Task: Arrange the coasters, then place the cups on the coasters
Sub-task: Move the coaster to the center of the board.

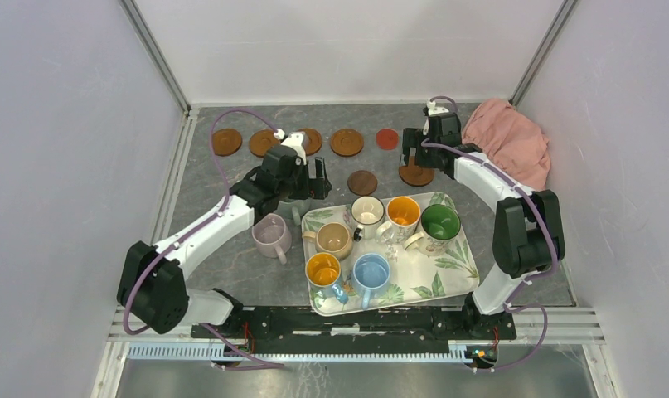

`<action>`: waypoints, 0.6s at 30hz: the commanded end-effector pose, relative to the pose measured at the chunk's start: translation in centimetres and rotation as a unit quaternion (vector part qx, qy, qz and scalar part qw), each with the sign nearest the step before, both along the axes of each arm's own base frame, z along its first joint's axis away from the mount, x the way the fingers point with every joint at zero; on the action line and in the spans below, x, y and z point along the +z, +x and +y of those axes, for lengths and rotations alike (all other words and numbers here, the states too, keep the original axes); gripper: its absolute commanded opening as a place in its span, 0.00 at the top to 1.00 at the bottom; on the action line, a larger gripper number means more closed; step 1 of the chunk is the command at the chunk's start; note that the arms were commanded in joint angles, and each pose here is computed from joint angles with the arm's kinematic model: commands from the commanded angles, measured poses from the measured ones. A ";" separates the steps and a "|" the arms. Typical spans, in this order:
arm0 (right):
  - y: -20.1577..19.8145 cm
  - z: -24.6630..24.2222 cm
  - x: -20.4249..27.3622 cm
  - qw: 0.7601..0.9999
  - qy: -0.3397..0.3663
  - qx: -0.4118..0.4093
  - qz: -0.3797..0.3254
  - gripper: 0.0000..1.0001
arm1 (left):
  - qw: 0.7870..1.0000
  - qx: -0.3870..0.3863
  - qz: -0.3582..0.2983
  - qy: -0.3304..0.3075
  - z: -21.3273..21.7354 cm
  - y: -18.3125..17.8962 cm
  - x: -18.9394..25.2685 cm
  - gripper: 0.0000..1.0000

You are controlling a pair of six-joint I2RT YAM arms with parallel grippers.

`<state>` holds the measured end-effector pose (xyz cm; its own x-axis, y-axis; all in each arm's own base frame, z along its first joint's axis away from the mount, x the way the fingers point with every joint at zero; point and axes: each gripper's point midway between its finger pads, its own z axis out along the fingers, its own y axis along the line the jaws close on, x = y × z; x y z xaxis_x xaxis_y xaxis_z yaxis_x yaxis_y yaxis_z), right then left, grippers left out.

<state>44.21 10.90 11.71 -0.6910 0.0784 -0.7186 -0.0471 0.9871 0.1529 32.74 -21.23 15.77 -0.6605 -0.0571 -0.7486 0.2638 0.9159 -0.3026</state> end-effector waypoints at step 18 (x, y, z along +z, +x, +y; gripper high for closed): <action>1.1 2.8 -2.3 0.998 -0.064 0.006 0.022 0.02 | 0.997 -0.051 -0.032 -0.054 -1.4 -1.3 4.8 0.00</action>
